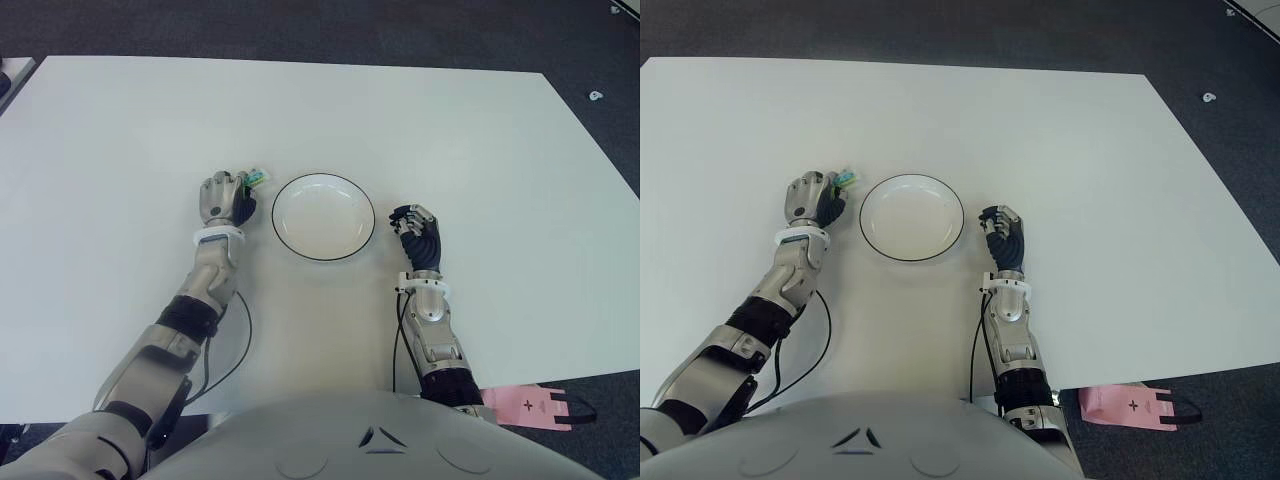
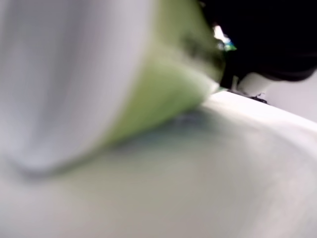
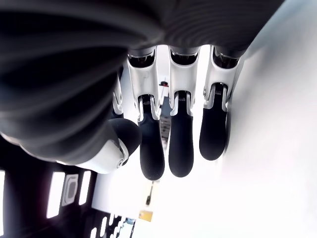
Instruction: Put the toothpaste on the table into the plate.
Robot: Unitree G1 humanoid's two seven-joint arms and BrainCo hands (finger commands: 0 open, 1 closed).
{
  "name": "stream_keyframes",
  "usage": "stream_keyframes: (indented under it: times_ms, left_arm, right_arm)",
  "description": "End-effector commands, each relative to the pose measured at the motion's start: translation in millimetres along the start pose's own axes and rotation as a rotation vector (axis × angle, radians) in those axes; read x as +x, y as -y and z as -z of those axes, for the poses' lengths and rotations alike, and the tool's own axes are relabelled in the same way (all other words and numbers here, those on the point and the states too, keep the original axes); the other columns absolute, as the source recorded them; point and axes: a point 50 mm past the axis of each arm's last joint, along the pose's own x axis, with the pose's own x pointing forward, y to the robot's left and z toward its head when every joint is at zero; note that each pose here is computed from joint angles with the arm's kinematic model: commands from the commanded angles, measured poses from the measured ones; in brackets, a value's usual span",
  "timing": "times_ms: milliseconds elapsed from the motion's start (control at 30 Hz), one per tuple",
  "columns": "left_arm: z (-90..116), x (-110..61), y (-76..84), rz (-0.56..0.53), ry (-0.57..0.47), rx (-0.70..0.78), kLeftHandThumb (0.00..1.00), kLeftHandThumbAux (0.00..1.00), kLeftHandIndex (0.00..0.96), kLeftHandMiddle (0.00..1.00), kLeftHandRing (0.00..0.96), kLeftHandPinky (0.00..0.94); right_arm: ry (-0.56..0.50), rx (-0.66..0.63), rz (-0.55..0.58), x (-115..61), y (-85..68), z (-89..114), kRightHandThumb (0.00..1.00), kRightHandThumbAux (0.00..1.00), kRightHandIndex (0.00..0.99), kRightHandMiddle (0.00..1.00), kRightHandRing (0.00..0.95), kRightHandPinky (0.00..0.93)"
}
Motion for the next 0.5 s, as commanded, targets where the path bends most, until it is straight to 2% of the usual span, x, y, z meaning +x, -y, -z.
stream_keyframes:
  times_ms: [33,300,500]
  left_arm:
    - [29.7,-37.6,50.8,0.183,-0.174,-0.072,0.849,0.668,0.401,0.542,0.838,0.827]
    - [29.5,-38.7,49.5,0.063,-0.190,-0.204,0.849,0.669,0.398,0.545,0.848,0.855]
    - [30.4,-40.6,42.3,-0.089,-0.135,-0.297,0.849,0.670,0.397,0.547,0.858,0.861]
  right_arm:
    - [-0.266,-0.060,-0.004,-30.4,5.8,49.8,0.708,0.727,0.427,0.506,0.488,0.495]
    - [-0.253,-0.057,-0.011,-29.9,5.3,49.3,0.708,0.727,0.427,0.508,0.492,0.496]
    - [-0.251,-0.058,-0.017,-29.9,5.3,49.8,0.708,0.727,0.427,0.507,0.492,0.496]
